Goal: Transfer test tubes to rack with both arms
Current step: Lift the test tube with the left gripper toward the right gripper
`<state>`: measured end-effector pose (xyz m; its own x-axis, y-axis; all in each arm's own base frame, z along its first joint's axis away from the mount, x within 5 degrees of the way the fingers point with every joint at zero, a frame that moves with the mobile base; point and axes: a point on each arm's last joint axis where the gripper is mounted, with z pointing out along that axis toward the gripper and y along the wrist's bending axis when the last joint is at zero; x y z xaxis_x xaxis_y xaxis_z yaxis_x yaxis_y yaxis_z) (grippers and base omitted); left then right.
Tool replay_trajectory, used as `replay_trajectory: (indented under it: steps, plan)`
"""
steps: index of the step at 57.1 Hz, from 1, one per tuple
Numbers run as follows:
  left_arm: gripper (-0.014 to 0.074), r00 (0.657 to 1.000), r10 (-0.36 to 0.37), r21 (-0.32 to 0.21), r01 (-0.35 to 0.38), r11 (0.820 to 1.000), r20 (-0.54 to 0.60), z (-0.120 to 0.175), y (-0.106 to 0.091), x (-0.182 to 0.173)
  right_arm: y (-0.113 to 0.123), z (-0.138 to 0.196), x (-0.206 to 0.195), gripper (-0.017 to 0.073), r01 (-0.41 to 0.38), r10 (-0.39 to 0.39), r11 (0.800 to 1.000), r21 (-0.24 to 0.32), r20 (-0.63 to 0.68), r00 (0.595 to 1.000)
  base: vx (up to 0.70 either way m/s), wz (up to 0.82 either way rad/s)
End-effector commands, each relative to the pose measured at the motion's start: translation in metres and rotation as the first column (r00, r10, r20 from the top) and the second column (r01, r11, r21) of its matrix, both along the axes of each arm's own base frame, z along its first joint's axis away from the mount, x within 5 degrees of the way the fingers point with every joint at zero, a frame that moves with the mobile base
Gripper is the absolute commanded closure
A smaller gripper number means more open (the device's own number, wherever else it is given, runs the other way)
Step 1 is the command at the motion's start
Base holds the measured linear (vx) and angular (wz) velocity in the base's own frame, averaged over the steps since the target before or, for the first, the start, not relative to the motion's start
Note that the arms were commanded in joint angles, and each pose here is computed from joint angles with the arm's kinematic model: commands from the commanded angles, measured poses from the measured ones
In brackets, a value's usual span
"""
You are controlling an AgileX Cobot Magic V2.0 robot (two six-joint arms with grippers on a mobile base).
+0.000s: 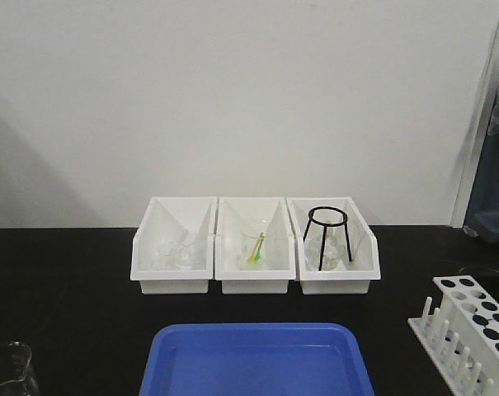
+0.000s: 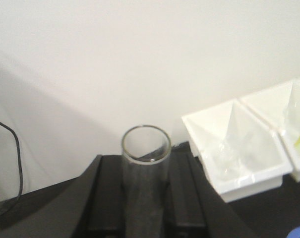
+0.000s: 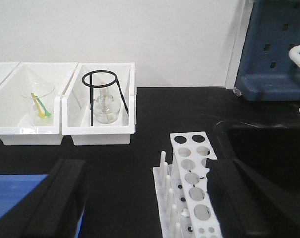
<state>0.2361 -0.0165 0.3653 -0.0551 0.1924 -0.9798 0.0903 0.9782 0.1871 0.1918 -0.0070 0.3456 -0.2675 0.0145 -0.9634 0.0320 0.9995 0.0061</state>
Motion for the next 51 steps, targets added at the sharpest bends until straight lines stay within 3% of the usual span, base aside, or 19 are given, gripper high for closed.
replay_trajectory:
  steps: [1,9,19,27,33,40,51]
  plan:
    - [0.0615,0.991,-0.012,-0.108,0.027,0.994,0.133,0.025,-0.002,-0.008,0.0,0.021,0.0,-0.0003,0.001,0.0,1.0,-0.008,0.127,0.992,0.0,0.0]
    - [0.0615,0.991,-0.062,-0.194,0.083,0.977,0.116,0.023,-0.015,-0.007,0.0,0.02,0.0,-0.0003,0.0,0.001,1.0,-0.008,0.115,0.993,0.0,0.0]
    - [0.0615,0.977,-0.184,-0.196,0.203,0.959,0.108,0.016,-0.045,-0.002,0.001,0.011,0.007,-0.0003,-0.006,0.007,1.0,-0.009,0.056,0.998,0.0,0.0]
    - [0.0615,0.949,-0.304,-0.196,0.315,0.929,0.082,0.004,-0.078,0.003,0.016,0.003,0.016,0.0009,-0.093,0.094,0.994,-0.052,0.009,0.996,0.0,0.0]
    - [0.0615,0.916,-0.394,-0.206,0.402,0.892,0.08,-0.004,-0.104,0.003,0.038,-0.005,0.022,0.0024,-0.199,0.198,0.977,-0.071,-0.021,0.98,0.0,0.0]
    - [0.0615,0.869,-0.486,-0.237,0.493,0.837,0.091,-0.01,-0.132,-0.002,0.066,-0.012,0.025,0.0033,-0.322,0.319,0.943,-0.086,-0.047,0.947,0.0,0.0]
    - [0.0615,0.782,-0.604,-0.304,0.619,0.724,0.153,-0.011,-0.169,-0.018,0.102,-0.012,0.021,0.0032,-0.458,0.46,0.884,-0.094,-0.004,0.888,0.0,0.0]
